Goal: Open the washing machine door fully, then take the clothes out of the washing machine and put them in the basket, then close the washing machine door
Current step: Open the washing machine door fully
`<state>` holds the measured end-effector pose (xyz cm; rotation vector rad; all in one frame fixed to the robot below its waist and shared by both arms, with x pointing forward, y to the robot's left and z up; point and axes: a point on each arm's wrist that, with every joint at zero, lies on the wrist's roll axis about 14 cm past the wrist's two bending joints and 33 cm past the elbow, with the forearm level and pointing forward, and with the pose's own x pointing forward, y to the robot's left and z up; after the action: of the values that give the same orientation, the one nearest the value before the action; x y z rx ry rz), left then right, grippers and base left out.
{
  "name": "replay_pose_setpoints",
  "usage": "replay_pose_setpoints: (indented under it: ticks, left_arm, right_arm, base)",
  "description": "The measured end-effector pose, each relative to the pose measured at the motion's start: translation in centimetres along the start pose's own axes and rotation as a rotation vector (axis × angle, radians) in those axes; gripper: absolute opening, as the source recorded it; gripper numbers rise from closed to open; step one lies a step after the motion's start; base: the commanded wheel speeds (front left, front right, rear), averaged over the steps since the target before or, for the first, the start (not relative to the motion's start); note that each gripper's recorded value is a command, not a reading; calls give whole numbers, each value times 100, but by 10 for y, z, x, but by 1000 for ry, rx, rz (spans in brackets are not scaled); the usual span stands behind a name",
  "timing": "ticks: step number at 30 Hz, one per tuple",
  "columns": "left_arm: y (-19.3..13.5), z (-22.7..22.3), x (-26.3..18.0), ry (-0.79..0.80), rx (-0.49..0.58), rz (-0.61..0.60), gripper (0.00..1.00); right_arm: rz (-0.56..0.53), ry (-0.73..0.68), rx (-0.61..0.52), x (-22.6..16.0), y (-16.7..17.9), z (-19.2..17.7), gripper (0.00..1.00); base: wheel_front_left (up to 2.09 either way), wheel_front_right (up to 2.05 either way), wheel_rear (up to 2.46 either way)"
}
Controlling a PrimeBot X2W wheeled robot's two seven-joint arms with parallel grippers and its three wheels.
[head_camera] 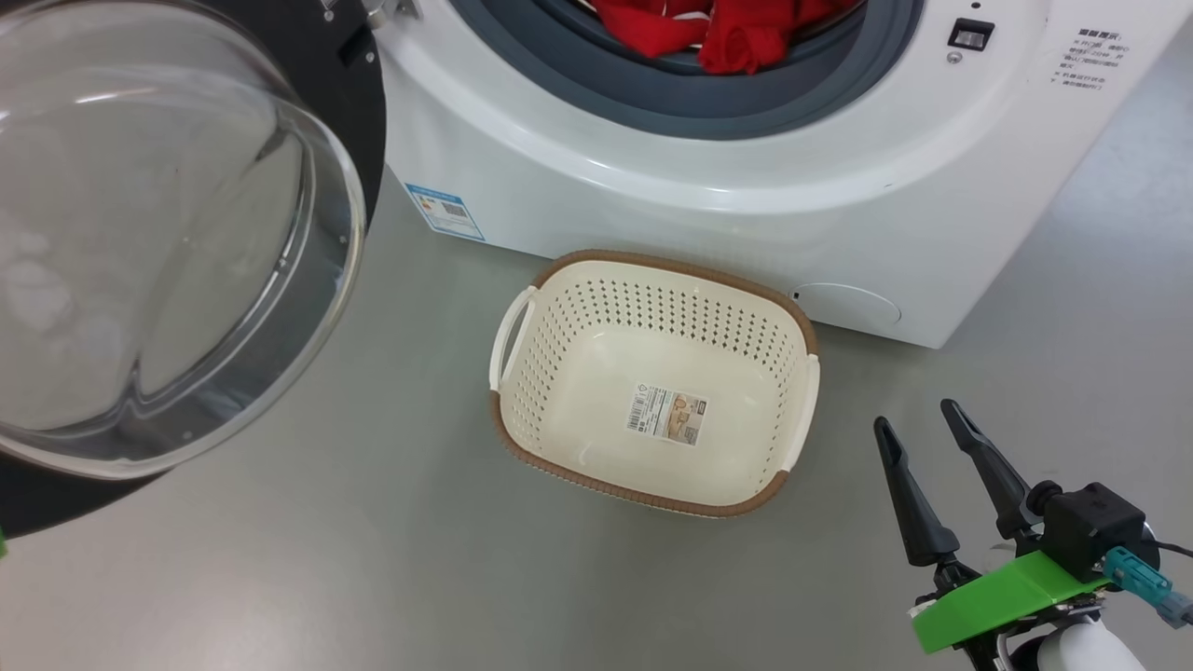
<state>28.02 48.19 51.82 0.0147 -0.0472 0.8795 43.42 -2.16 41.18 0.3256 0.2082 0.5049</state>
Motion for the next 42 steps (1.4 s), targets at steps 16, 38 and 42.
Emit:
replay_pose_setpoints:
  ticks: [16, 38, 42]
  left_arm:
    - [3, -4, 6, 25, -1, -10, 18]
    - [-89, -10, -71, 9, -105, -316, 100]
    - [-107, -13, -83, 21, -107, -384, 100]
  right_arm:
    - [-7, -4, -5, -2, -1, 2, 100]
    - [-23, -110, -39, -19, 9, 45, 100]
    - [-49, -127, -42, -24, 2, 51, 100]
  base:
    - [0, 0, 0]
    - [0, 0, 0]
    - [0, 0, 0]
